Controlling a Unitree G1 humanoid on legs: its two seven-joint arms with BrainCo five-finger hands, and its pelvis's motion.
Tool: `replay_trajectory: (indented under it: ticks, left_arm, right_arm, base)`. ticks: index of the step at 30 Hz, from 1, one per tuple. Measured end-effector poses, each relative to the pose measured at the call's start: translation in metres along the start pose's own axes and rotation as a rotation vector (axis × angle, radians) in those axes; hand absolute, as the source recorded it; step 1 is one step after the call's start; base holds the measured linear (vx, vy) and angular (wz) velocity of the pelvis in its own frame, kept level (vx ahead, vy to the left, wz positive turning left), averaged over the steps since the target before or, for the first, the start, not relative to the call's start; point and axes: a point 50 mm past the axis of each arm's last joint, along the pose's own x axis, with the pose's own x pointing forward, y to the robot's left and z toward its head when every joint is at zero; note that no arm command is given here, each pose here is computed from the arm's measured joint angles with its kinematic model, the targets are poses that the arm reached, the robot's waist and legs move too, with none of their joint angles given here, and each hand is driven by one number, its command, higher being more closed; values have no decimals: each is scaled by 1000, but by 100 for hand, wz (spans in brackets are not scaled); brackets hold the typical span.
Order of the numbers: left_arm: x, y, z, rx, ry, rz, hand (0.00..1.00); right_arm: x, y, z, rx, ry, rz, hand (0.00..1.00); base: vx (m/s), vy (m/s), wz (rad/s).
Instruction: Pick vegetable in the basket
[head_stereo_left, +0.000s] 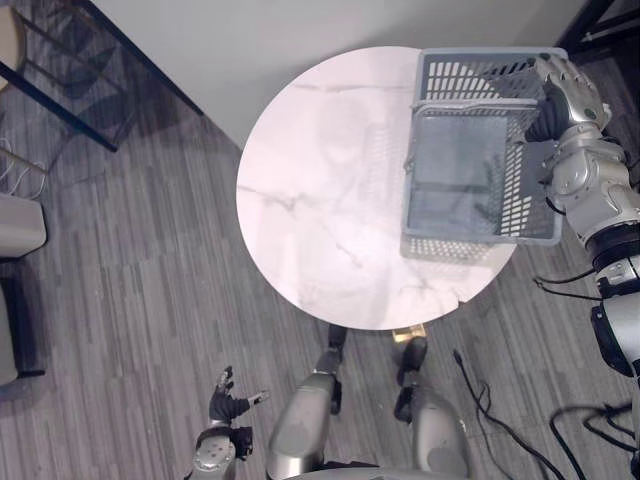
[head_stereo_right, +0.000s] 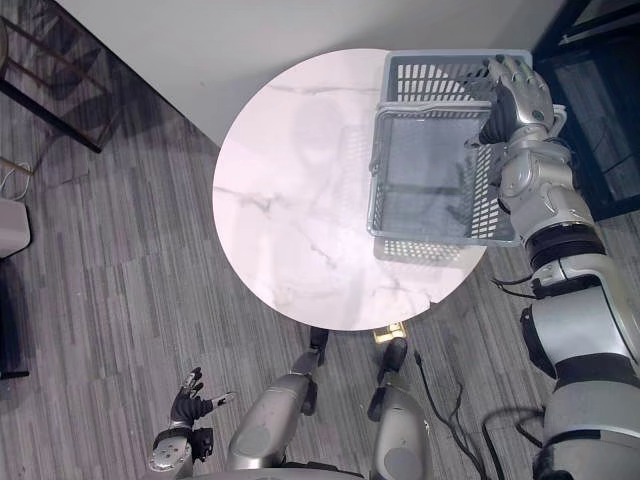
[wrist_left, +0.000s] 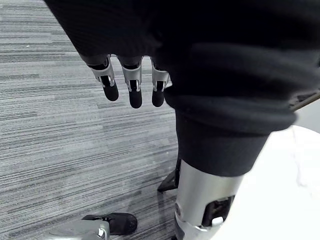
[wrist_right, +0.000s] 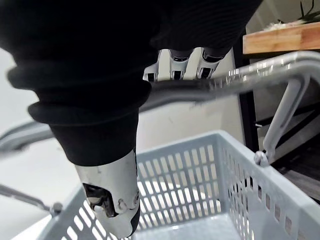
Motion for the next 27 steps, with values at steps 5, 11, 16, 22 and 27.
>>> replay_trajectory:
  ticks: [5, 11, 16, 22, 27]
  left_arm:
    - [4, -6, 9, 6, -30, -23, 0]
    - [4, -8, 9, 12, -27, -31, 0]
    - [4, -8, 7, 19, -9, -30, 0]
    - [3, -5, 2, 14, 28, -20, 0]
    - [3, 8, -1, -9, 49, 21, 0]
  right_arm:
    - [-1, -1, -4, 1, 15, -2, 100]
    - [-11, 5, -3, 89, -3, -23, 100]
    - [-36, 20, -7, 229, 2, -36, 100]
    - [-104, 64, -9, 650, 119, -40, 100]
    - [-169, 88, -33, 840, 303, -32, 100]
  base:
    - [-19, -35, 17]
    - [-6, -33, -1]
    - [6, -10, 1]
    - [3, -5, -17]
    - [19, 16, -40]
